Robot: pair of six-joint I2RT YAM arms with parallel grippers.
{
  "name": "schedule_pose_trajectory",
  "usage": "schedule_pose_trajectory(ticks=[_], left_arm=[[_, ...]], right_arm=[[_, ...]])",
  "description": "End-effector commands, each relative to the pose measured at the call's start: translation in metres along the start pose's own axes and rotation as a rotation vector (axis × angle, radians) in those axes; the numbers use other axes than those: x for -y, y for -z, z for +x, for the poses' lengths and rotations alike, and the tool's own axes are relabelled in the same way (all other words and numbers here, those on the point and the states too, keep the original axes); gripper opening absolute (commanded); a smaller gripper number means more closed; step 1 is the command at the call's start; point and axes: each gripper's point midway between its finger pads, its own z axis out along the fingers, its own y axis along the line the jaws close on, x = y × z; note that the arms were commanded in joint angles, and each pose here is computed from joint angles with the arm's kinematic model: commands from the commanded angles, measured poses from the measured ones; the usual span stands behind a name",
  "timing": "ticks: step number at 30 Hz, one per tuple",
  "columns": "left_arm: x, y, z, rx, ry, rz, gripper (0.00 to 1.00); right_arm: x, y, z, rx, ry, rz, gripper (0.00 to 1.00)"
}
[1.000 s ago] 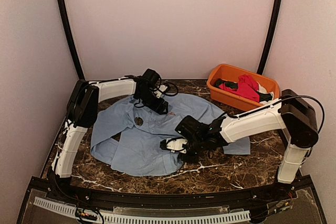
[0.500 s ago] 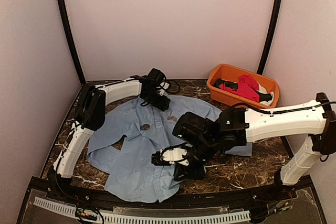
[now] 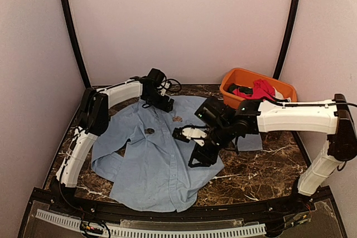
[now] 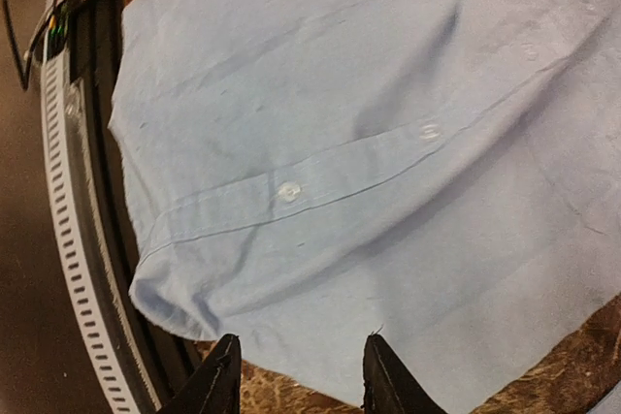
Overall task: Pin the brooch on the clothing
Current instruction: Smooth out the clothing with brooches at the center of the board.
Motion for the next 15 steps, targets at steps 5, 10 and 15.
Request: schedule_pose_trajectory(ticks=[5, 10, 15], left_arm=[[0.024, 0.109, -0.070, 0.208, 0.028, 0.118, 0.98], [0.020, 0.156, -0.072, 0.218, 0.031, 0.091, 0.98], [-0.015, 0.156, -0.027, 0.098, 0.038, -0.086, 0.98]], right_arm=[[0.134, 0.018, -0.056, 0.232, -0.249, 0.204, 0.40], [0.208, 0.012, -0.072, 0.312, -0.406, 0.198, 0.38], [0.255, -0.009, -0.095, 0.345, -0.442, 0.173, 0.36]])
